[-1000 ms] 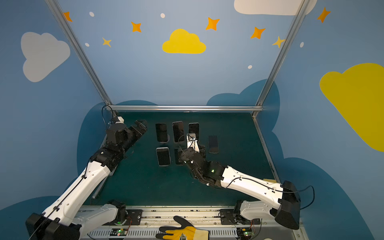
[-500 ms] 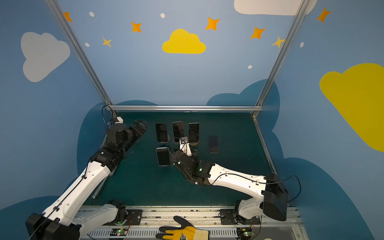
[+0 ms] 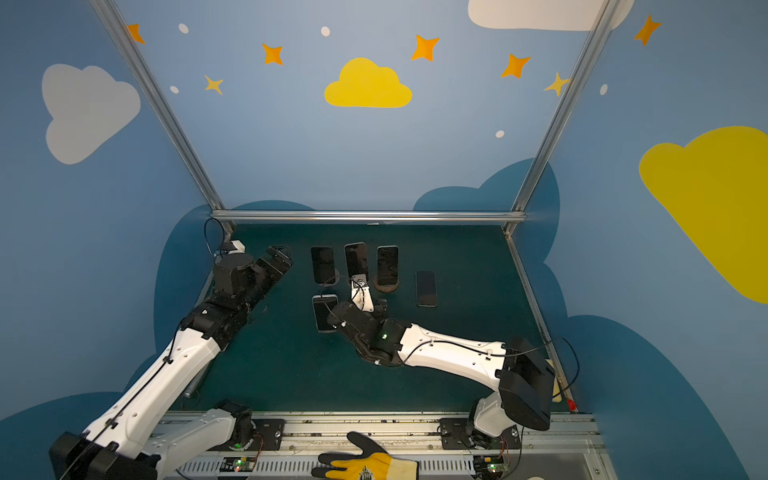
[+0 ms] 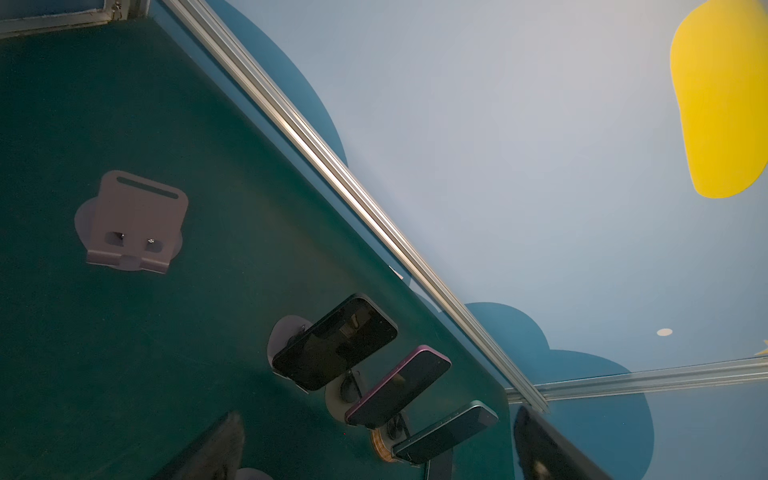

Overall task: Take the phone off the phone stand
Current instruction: 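Reach the right gripper toward the nearer phones while the left gripper hovers, then lower the right gripper onto the dark phone on the nearest grey stand and close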

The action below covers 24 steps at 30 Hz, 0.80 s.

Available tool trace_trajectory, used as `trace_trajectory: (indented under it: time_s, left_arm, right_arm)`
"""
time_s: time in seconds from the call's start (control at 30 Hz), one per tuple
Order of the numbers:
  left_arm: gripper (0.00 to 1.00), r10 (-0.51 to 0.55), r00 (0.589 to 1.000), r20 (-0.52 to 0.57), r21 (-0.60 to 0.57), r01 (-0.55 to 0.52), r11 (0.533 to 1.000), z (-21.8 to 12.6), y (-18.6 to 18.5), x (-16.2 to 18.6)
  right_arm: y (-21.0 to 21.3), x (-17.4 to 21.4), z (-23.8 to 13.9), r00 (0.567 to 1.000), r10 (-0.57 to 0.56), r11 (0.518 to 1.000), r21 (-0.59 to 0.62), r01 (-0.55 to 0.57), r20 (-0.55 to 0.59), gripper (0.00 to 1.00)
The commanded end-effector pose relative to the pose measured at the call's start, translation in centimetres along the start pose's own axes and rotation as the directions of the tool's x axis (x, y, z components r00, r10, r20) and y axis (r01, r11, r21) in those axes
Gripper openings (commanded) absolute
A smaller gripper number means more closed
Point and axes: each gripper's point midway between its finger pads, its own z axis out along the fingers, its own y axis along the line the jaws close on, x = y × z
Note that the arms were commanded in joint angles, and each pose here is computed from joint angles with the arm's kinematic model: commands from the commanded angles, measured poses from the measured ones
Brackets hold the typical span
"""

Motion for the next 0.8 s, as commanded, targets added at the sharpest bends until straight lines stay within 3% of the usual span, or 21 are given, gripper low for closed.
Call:
trace_trajectory:
  time_s: [0.0, 0.77]
  left_arm:
    - [1.00, -0.008, 0.999, 0.035, 0.009, 0.008, 1.000, -0.5, -0.5, -0.9]
    - [1.00, -0.014, 0.999, 0.032, 0.005, 0.014, 1.000, -0.2, -0.2, -0.9]
  right_arm:
    - [0.3, -0.8, 0.1, 1.000, -0.011, 1.000, 0.023, 0.011, 0.021, 0.89]
    - [-0.2, 0.3, 3.2, 1.000, 0.019, 0.995, 0.098, -0.017, -0.024, 0.92]
